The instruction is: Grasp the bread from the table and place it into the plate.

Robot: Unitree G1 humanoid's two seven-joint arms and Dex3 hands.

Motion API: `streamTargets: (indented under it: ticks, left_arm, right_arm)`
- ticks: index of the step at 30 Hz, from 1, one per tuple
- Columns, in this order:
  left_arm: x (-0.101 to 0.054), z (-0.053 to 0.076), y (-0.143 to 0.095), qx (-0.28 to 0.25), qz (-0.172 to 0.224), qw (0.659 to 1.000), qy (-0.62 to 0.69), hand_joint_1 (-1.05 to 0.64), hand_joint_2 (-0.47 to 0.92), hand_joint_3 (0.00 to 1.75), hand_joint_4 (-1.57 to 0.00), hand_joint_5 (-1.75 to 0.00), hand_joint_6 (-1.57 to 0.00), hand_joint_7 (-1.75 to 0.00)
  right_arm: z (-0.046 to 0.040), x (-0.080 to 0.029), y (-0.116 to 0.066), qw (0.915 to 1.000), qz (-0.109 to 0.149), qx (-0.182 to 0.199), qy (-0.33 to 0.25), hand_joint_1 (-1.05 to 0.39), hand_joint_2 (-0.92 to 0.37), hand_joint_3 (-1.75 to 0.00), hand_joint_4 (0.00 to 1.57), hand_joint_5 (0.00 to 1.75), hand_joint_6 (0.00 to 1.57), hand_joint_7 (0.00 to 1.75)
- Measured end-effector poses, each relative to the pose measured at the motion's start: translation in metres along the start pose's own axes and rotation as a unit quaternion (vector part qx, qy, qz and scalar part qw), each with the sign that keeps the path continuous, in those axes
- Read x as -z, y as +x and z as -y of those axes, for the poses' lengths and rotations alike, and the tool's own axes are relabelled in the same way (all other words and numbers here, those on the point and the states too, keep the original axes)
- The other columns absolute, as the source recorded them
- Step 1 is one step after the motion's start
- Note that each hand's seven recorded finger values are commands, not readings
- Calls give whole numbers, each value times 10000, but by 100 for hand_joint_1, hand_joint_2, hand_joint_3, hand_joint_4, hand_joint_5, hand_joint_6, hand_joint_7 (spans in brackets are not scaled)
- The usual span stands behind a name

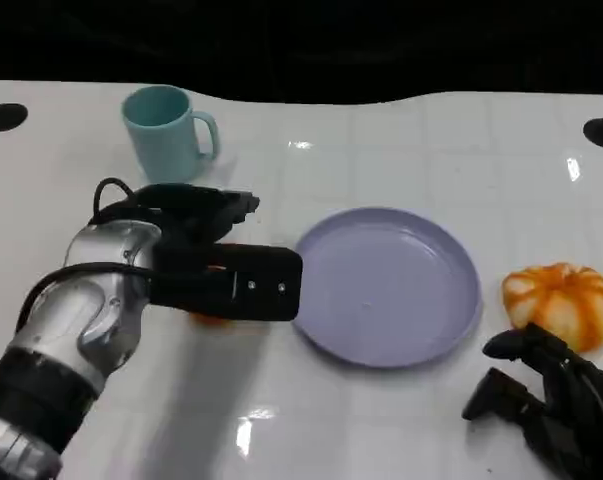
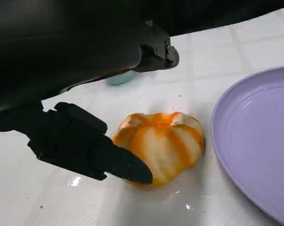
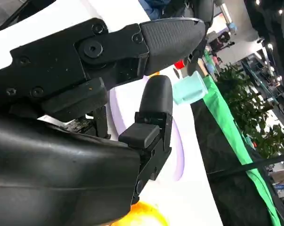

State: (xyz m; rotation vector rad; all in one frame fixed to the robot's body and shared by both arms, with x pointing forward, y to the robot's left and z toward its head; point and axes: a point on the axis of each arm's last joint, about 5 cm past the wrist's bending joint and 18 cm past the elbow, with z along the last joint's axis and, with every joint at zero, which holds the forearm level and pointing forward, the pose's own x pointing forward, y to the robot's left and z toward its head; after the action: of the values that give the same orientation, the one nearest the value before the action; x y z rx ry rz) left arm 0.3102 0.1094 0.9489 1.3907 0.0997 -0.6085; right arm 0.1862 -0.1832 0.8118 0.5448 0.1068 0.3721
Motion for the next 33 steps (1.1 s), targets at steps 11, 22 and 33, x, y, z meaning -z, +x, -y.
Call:
streamTargets:
  ticks: [11, 22, 33]
  left_arm:
    - [52, 268, 226, 561, -252, 9980, -134, -46, 78, 1, -10, -8, -20, 0]
    - [35, 330, 305, 528, -319, 9981, -16, -47, 79, 1, -12, -6, -20, 0]
    - [55, 437, 333, 279, -289, 9991, -136, -44, 87, 2, -22, -9, -29, -4]
  right_arm:
    - [6, -12, -11, 10000, 0, -25, -12, -53, -92, -20, 69, 148, 63, 116]
    - [5, -15, -18, 10000, -13, -10, 2, -54, -92, -20, 67, 149, 61, 117]
    - [12, -18, -24, 10000, -34, -19, -1, -54, -92, -21, 67, 150, 61, 118]
